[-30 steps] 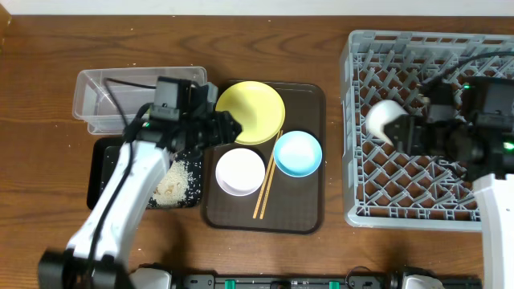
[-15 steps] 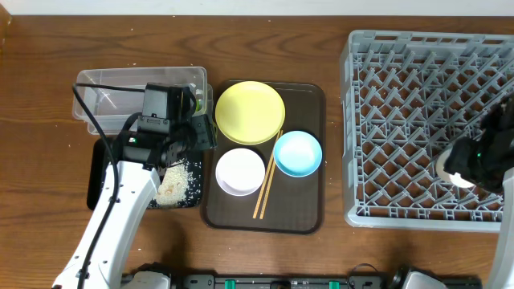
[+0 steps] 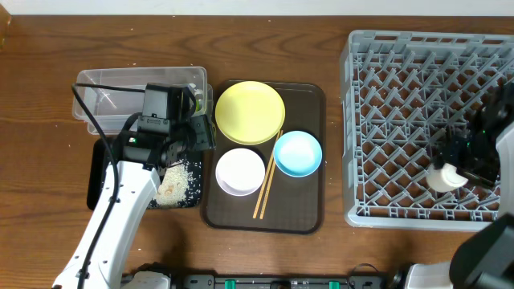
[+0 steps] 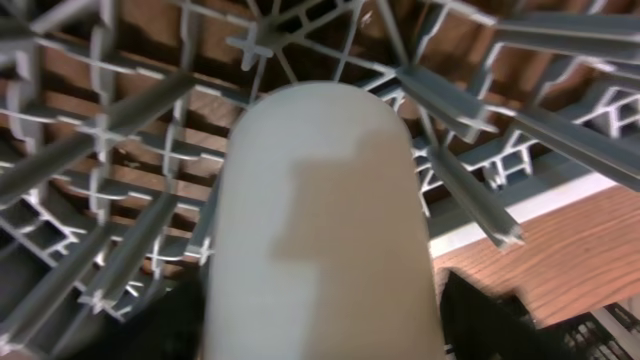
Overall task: Sort waste into correct bins and load items into the dishwasher rack
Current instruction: 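Carry cup with right gripper into the dishwasher rack and release, then reach right gripper to the light-blue bowl and grasp its rim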
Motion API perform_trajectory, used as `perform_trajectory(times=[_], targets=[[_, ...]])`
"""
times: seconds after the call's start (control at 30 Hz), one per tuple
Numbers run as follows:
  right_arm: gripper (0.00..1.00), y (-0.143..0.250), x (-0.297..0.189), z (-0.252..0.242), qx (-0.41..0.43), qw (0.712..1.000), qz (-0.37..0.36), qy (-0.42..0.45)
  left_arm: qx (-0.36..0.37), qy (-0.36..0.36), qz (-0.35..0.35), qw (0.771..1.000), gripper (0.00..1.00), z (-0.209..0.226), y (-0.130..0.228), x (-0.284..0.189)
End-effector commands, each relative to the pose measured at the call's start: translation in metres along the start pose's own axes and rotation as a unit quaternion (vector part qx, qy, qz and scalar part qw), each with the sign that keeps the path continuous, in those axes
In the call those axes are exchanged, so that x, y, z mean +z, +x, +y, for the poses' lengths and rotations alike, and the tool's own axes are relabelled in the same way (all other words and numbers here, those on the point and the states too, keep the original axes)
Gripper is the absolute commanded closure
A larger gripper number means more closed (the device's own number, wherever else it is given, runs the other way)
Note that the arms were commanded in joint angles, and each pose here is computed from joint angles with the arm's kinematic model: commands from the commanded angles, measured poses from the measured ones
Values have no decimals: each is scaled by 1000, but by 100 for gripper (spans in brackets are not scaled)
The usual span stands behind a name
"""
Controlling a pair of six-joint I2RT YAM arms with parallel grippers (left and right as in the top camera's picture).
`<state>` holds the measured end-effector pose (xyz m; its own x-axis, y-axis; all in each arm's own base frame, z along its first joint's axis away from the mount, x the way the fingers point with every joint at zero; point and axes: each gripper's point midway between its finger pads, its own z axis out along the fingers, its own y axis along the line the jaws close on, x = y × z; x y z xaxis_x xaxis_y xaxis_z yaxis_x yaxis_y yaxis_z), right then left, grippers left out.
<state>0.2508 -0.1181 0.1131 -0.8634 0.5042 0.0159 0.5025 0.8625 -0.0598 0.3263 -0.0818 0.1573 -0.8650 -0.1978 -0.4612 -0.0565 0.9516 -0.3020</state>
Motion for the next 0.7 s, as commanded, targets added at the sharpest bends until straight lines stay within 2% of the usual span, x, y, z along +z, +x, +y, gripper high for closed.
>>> perform_trajectory(times=[0.0, 0.17, 0.33, 0.53, 0.67], targets=[[5, -4, 9, 3, 8, 1000, 18, -12, 4, -6, 1, 1000, 33, 3, 1, -2], [2, -5, 16, 7, 8, 999, 30, -20, 3, -8, 6, 1000, 31, 4, 3, -2], [2, -7, 3, 7, 9, 1000, 5, -24, 2, -11, 13, 1000, 30, 5, 7, -2], [2, -24, -48, 19, 5, 993, -90, -70, 1, -14, 23, 1000, 30, 7, 12, -2], [4, -36, -99, 70, -88, 959, -192, -192, -1, -18, 33, 999, 30, 9, 17, -2]])
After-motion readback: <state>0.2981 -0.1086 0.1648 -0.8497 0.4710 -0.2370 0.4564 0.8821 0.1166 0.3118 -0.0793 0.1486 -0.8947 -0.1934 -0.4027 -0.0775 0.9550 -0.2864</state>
